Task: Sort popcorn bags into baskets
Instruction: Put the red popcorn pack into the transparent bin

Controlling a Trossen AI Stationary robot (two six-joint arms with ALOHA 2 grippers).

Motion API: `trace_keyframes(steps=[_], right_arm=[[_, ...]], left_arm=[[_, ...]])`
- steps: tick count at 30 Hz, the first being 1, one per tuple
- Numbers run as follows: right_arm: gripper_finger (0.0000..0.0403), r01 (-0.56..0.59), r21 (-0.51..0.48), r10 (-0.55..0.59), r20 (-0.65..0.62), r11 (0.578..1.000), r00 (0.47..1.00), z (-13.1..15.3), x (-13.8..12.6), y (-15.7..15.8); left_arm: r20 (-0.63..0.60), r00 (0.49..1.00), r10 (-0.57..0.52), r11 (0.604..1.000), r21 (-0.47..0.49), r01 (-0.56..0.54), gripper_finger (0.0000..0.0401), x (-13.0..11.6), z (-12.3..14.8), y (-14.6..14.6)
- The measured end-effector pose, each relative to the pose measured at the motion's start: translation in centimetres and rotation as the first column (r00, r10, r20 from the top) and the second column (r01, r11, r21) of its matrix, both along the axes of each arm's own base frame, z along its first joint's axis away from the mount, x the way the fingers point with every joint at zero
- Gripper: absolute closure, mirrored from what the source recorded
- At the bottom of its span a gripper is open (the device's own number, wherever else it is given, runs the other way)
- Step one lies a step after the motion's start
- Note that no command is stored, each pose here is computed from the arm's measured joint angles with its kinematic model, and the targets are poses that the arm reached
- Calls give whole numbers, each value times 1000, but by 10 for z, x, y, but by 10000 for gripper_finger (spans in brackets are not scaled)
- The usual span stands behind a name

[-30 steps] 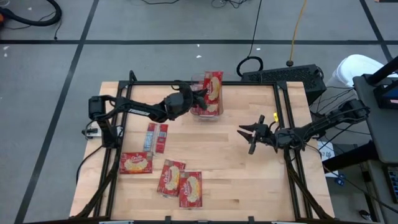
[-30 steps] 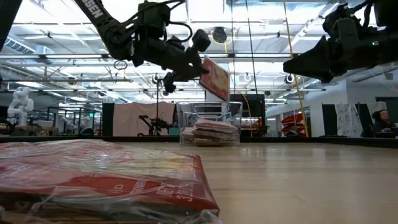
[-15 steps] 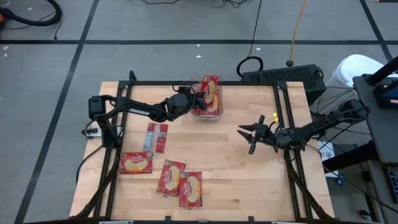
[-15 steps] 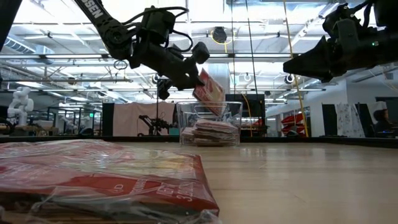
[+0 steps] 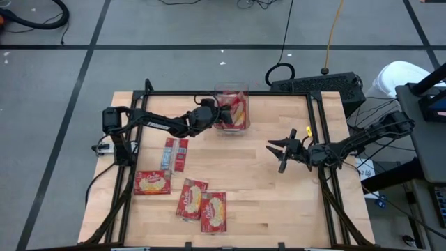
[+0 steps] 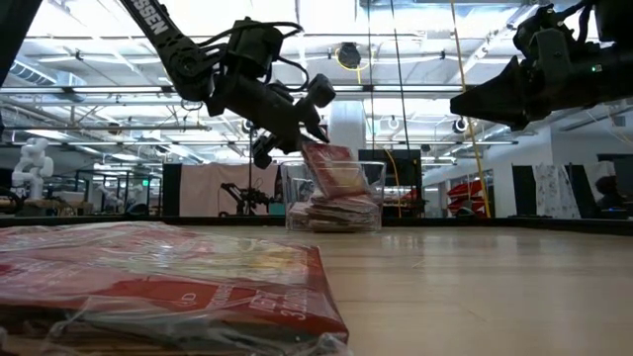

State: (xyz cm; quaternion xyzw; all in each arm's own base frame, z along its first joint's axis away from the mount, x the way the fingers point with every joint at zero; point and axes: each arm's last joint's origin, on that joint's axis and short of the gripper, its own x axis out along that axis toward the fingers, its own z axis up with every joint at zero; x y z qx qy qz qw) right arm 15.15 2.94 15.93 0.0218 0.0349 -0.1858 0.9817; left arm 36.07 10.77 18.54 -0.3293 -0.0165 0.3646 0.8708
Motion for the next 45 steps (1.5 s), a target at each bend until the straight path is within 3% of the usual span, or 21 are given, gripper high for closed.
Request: trace_keyframes(steps=[10,20,25,32,39,45], right_arm=[[300,1,9,-1,3,1000,1000,0,0,0],[300,1,20,-1,8,1000,1000,0,0,0],[300,1,21,-1,11,1000,1000,0,0,0],[300,1,25,-1,15,1000,1000,1,0,0],[300,1,27,-1,16,1000,1000,1,0,0],[300,1,27,-2,16,1000,1000,1,0,0]], left_arm=[[-103,992,-71,991,103,82,283,2,-1,-4],[-296,946,-131,981,100,167,335,-7,-6,0],[-287,946,-151,977,104,187,393,-8,-4,3],[-177,978,-107,976,170,137,398,-5,9,5],[-153,984,86,979,195,-55,398,-7,11,3],[-156,988,-10,991,128,30,378,-3,7,-12]])
